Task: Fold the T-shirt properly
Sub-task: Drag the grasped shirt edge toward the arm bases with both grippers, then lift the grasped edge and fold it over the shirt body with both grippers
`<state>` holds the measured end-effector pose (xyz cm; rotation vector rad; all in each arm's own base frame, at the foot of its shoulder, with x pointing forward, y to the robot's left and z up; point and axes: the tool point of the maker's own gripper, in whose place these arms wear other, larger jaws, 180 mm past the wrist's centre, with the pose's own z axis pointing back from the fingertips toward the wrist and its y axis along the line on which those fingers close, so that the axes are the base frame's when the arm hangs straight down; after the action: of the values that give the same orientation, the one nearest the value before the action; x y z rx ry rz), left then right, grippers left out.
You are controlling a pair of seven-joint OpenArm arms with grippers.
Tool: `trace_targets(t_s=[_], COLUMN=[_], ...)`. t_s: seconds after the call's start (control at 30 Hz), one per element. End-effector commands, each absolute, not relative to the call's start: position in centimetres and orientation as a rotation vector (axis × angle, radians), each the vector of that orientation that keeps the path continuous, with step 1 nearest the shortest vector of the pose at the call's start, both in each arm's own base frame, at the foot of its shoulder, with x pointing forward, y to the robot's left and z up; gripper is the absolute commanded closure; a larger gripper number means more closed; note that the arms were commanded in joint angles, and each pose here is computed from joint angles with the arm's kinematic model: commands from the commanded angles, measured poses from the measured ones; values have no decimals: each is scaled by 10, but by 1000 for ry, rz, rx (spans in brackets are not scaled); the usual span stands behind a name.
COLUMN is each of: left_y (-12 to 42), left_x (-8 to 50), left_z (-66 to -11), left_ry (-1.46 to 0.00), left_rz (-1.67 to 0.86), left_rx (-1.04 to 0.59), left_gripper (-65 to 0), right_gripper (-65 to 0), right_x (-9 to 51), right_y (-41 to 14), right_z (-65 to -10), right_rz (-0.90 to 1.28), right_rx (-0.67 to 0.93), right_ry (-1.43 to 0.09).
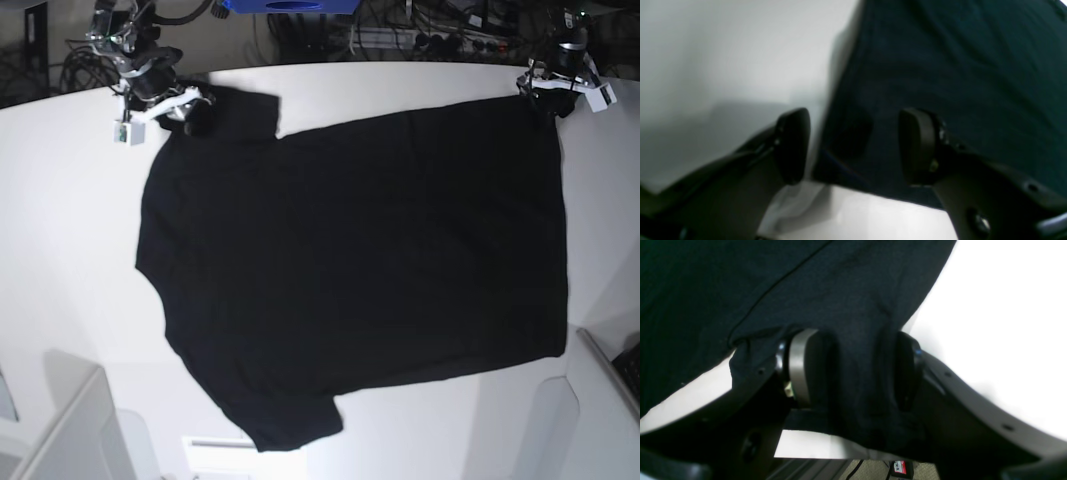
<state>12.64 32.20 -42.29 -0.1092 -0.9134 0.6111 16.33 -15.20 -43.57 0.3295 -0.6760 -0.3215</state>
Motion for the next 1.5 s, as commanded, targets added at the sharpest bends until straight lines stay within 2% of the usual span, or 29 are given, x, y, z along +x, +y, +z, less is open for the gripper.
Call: trace_targets(t_s=[0.0,0.23,0.27,0.3,0.37,0.4,0.47,0.57,0.73,1.03,1.47], left_y=[315,309,308,308,308,308,308,309,309,310,313], left_x=[114,118,122,123,122,121,121,122,122,114,103], left_z=[-435,-437,-436,-437,-439,-440,-440,-440,-437,-429,-391], left_ry=[-832,-830,-838,-837,-832,-829,-829,-830,-834,-829,-856], left_rz=[598,592,591,593,599,601,601,600,588,554,446], left_rx=[-118,-133,-137,-139,-140,-139,-139,-139,-138,-120,-74], left_gripper=[-402,-398,-378,-331,-189,-117,0,0,0,0,0], right_gripper=[-305,-305,-305,-305,-300,-281,-194,0,0,0,0], right_x=[153,151,150,148,144,142,143,142,140,129,102], right_y=[-153,-153,-153,-153,-153,-152,-152,-151,-151,-183,-172], right_z=[-441,-444,-446,-450,-456,-459,-463,-470,-468,-439,-407], right_rz=[-313,-316,-319,-324,-333,-337,-340,-352,-356,-370,-346], right_rx=[315,315,315,316,318,319,323,329,329,241,225], right_ry=[-630,-623,-617,-607,-590,-580,-572,-556,-559,-623,-636])
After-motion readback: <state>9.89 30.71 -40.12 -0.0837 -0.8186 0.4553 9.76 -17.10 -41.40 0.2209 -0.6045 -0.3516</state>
